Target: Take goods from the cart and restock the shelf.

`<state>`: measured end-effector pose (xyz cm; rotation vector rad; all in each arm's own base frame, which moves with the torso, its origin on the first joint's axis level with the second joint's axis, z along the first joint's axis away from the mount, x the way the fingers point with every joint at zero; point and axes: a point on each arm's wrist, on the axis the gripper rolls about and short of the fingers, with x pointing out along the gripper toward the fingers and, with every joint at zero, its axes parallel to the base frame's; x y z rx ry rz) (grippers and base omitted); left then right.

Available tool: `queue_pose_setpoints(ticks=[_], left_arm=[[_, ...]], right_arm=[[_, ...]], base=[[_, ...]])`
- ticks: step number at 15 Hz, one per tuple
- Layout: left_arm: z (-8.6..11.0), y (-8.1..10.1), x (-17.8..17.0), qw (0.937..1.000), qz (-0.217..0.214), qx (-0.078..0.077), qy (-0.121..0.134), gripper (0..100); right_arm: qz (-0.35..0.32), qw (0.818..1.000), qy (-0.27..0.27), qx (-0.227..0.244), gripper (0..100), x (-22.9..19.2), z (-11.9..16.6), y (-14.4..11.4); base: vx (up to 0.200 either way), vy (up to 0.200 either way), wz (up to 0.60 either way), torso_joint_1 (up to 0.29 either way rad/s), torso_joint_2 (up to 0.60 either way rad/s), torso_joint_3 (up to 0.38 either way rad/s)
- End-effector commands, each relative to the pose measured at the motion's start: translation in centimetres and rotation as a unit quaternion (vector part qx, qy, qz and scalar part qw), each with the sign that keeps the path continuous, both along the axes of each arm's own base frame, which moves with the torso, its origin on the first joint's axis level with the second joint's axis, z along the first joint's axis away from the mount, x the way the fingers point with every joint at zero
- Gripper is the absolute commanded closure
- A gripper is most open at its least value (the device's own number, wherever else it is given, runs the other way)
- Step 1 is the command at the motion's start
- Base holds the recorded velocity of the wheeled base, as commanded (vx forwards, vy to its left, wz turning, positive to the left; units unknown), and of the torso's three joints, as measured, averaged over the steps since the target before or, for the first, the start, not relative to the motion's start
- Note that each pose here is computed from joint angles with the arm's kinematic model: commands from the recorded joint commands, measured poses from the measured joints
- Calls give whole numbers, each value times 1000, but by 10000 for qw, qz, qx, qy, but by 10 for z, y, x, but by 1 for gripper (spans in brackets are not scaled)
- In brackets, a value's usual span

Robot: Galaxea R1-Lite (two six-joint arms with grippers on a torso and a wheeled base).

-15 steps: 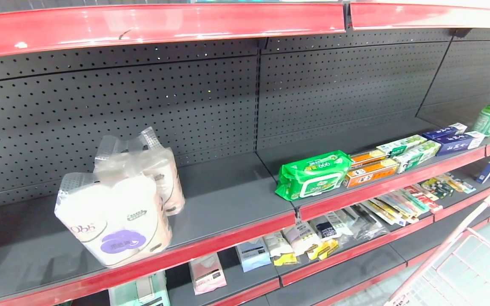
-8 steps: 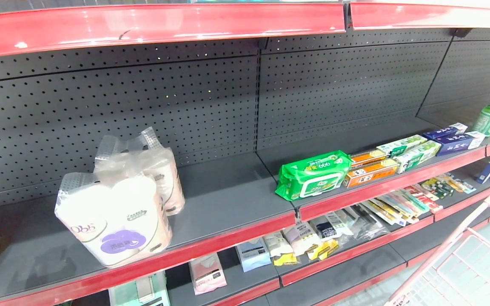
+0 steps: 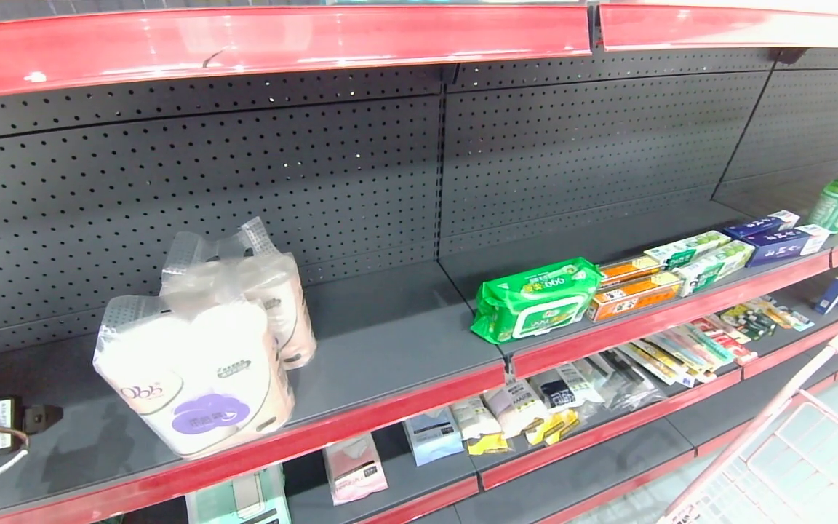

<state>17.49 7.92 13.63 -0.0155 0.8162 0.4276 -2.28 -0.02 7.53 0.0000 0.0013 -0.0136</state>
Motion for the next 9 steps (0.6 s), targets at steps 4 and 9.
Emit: queue_pose_setpoints(ticks=[4,9], left_arm=[[-18,6,32,9991,-175,-164,356,0],[-29,2,46,9981,-372,-203,440,0]], right_arm=[[-1,10000,1,0,0,0,0,0],[-1,10000,1,0,0,0,0,0]], base=[[0,0,0,0,0,0],[0,0,0,0,0,0]])
